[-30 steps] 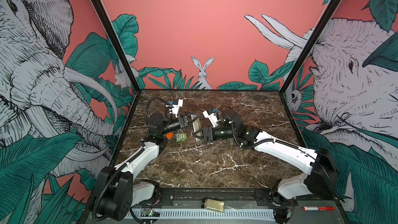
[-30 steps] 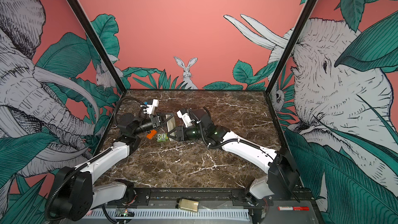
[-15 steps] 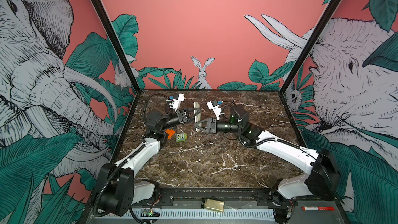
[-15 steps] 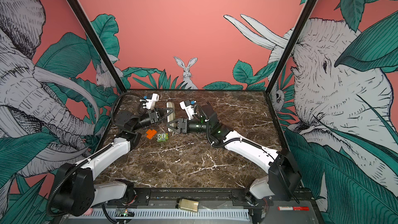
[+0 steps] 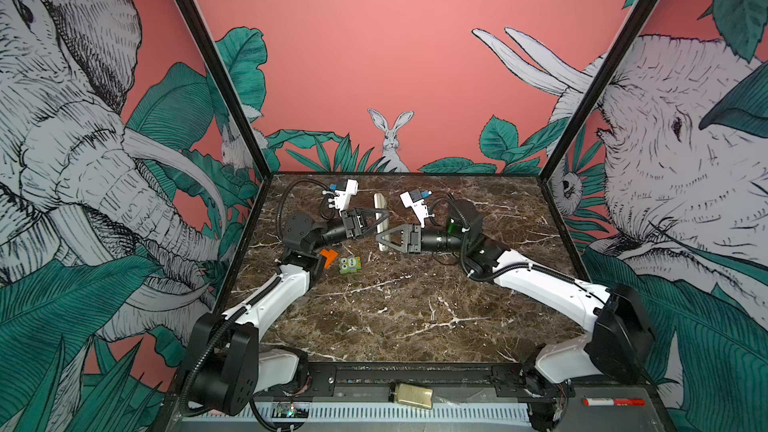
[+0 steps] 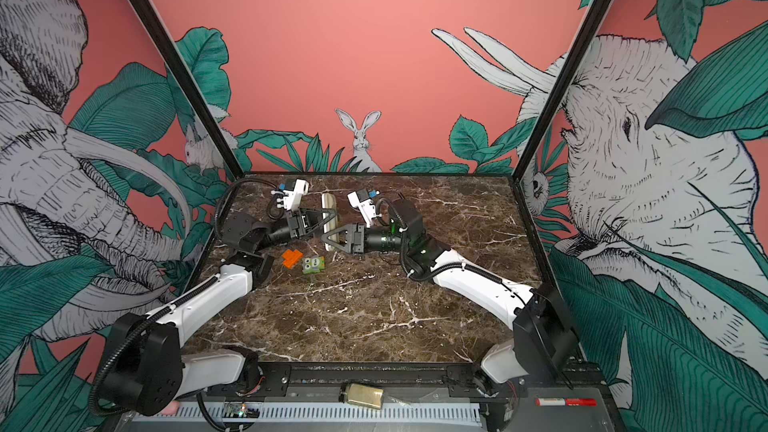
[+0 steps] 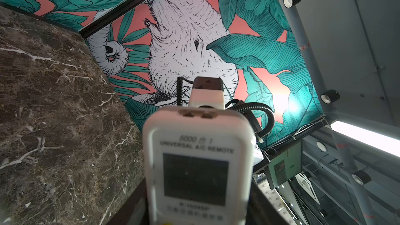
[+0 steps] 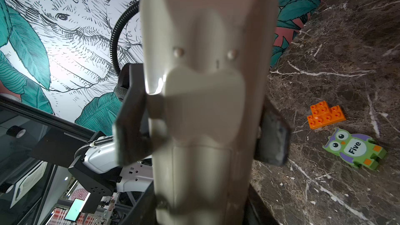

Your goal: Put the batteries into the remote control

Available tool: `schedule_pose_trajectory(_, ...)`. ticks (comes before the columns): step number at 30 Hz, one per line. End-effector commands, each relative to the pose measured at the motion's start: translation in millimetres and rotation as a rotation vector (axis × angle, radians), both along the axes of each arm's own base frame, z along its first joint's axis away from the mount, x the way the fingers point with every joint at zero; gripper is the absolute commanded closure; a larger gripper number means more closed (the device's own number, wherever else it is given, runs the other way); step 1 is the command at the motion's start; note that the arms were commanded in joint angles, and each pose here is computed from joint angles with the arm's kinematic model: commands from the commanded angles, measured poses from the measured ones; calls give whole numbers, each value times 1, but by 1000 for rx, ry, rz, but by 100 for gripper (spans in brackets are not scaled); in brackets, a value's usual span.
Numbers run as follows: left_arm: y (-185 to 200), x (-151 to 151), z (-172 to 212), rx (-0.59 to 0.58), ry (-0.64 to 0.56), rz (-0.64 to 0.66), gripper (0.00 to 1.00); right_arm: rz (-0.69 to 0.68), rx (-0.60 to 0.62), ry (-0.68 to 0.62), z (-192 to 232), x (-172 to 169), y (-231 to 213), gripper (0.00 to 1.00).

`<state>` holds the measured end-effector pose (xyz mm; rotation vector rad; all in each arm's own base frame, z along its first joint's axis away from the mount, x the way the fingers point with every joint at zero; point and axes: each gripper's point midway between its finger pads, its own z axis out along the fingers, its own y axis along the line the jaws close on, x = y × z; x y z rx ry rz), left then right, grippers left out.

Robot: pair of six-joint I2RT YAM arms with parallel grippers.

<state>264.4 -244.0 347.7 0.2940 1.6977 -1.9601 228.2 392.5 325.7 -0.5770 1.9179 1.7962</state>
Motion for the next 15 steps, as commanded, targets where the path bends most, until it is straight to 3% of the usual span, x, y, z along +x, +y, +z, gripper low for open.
schedule_pose_trajectory(1,-1,-13,20,-14,-70,-37,53,12,89,-70,27,2,1,100)
schedule_pose_trajectory(6,-2,-11,18,-4,-67,-33,73,8,92,-68,26,3,1,100)
schedule_pose_trajectory(10,-2,-8,11,19,-63,-15,83,12,73,-58,21,3,2,98)
schedule_pose_trajectory(13,-2,-7,7,43,-62,-3,89,6,53,-54,17,4,2,69)
schedule_pose_trajectory(15,-2,-5,1,71,-60,10,91,-4,32,-52,14,5,1,55)
